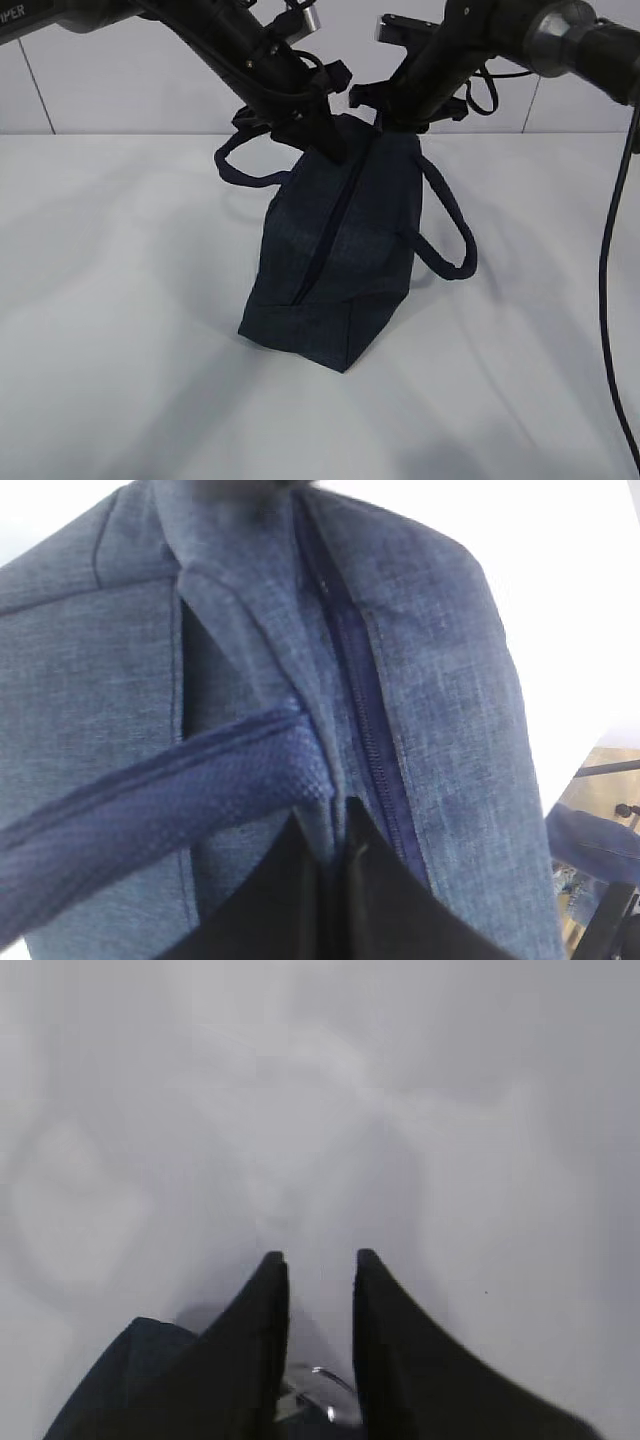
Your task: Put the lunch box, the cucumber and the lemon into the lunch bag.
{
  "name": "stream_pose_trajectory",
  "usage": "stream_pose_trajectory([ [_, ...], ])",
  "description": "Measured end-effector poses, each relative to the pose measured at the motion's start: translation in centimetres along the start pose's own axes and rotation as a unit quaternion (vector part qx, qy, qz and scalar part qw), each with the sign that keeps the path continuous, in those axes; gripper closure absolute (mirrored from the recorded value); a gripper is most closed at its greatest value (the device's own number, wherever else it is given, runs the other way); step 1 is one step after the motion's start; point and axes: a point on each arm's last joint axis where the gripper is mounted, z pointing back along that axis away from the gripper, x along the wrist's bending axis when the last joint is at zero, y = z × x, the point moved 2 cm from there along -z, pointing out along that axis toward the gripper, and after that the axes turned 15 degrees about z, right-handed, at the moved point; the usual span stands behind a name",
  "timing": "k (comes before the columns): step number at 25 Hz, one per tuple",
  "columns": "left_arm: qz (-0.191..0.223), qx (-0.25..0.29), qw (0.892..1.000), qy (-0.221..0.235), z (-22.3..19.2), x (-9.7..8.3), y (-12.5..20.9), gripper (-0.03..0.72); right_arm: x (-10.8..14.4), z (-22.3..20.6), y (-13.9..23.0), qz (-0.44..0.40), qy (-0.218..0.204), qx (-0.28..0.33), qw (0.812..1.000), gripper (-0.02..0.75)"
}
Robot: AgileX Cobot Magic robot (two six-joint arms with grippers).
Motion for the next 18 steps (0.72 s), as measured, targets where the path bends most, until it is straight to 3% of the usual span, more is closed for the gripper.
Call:
stream_pose_trajectory([
  [4,-0.011,-0.005,1.000,-0.028,0.2,0.5,-0.1,0.695,0.1,1.2,-1.3,0.004,0.000,-0.023,1.000,0.377],
  [6,-0.015,-0.007,0.999,-0.036,0.3,0.6,-0.1,0.695,0.2,2.1,-1.9,0.008,0.000,-0.032,0.999,0.302],
  [13,0.001,-0.010,0.999,-0.046,0.4,0.8,-0.2,0.692,-0.2,6.1,-2.7,0.040,0.021,0.000,0.999,0.262],
  [18,0.017,-0.016,0.999,-0.049,0.8,1.0,-0.3,0.650,-0.5,8.3,-3.6,0.046,0.032,-0.017,0.998,0.260],
])
